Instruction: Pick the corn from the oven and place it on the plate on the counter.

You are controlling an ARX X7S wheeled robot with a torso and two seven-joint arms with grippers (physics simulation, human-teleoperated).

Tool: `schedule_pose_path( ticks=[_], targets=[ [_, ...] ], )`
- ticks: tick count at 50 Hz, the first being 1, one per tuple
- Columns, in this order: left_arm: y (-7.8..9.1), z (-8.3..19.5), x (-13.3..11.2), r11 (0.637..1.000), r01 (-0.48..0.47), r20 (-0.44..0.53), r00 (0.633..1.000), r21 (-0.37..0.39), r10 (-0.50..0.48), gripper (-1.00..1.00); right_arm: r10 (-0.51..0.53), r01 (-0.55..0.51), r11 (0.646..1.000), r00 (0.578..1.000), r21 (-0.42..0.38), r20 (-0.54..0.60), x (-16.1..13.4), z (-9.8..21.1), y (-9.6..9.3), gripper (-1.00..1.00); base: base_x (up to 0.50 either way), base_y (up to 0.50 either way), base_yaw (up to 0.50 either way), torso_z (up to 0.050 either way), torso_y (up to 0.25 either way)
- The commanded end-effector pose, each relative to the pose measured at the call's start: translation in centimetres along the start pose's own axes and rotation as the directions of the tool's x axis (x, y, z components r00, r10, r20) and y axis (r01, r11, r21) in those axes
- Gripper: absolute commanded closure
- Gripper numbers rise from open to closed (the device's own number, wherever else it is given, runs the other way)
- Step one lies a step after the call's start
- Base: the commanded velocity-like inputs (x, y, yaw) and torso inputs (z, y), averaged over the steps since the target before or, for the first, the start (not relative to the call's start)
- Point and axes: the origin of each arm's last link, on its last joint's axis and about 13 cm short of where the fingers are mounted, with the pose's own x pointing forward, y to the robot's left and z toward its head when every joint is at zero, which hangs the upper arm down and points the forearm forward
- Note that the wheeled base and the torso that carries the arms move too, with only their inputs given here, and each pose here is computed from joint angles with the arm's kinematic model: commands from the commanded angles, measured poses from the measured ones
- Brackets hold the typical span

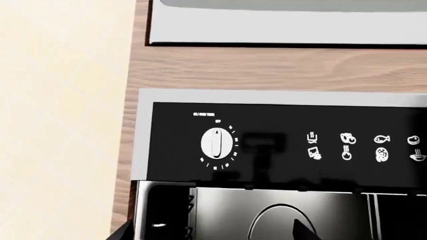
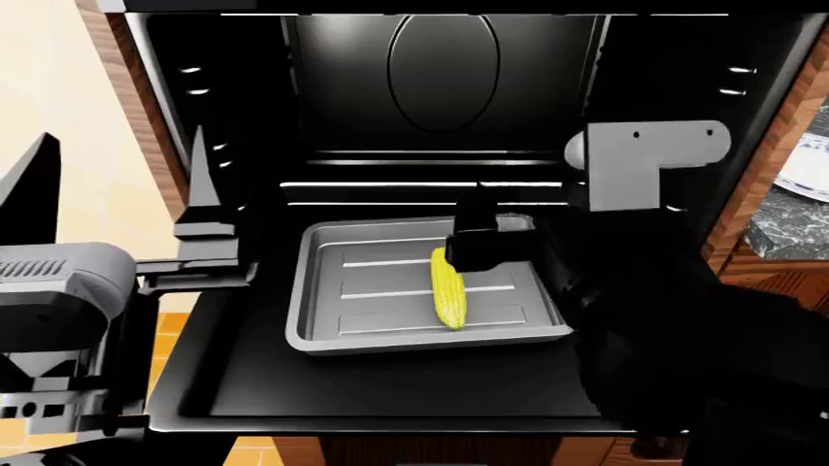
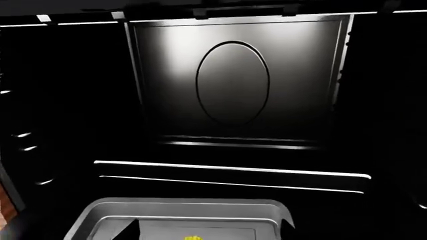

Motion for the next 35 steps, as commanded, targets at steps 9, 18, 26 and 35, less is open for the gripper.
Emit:
schedule_pose_path(
  ticks=[9,18,26,35],
  targets=[
    [-0.2,0.0,0.0,1.000,0.007,0.000,1.000,0.000,-0.007,-1.00,-0.062,0.054,0.996,0.992,-0.070,-0.112,2.1,1.7,1.0,-1.00,0.00,0.00,0.00,0.000,0.000],
    [-0.3,0.0,0.0,1.000,0.009,-0.001,1.000,-0.004,-0.009,-1.00,-0.006,0.005,1.000,0.955,-0.006,-0.295,4.4,-0.5,1.6,-1.00,0.00,0.00,0.00,0.000,0.000],
    [-0.3,-0.2,-0.1,1.000,0.010,-0.003,1.000,-0.006,-0.010,-1.00,0.007,0.006,0.999,0.929,0.033,-0.371,5.6,-1.7,2.0,-1.00,0.00,0.00,0.00,0.000,0.000],
    [-0.4,-0.2,-0.1,1.000,0.012,-0.005,1.000,-0.006,-0.012,-1.00,-0.029,0.031,1.000,0.903,-0.002,-0.429,6.7,-1.8,2.6,-1.00,0.00,0.00,0.00,0.000,0.000]
  ],
)
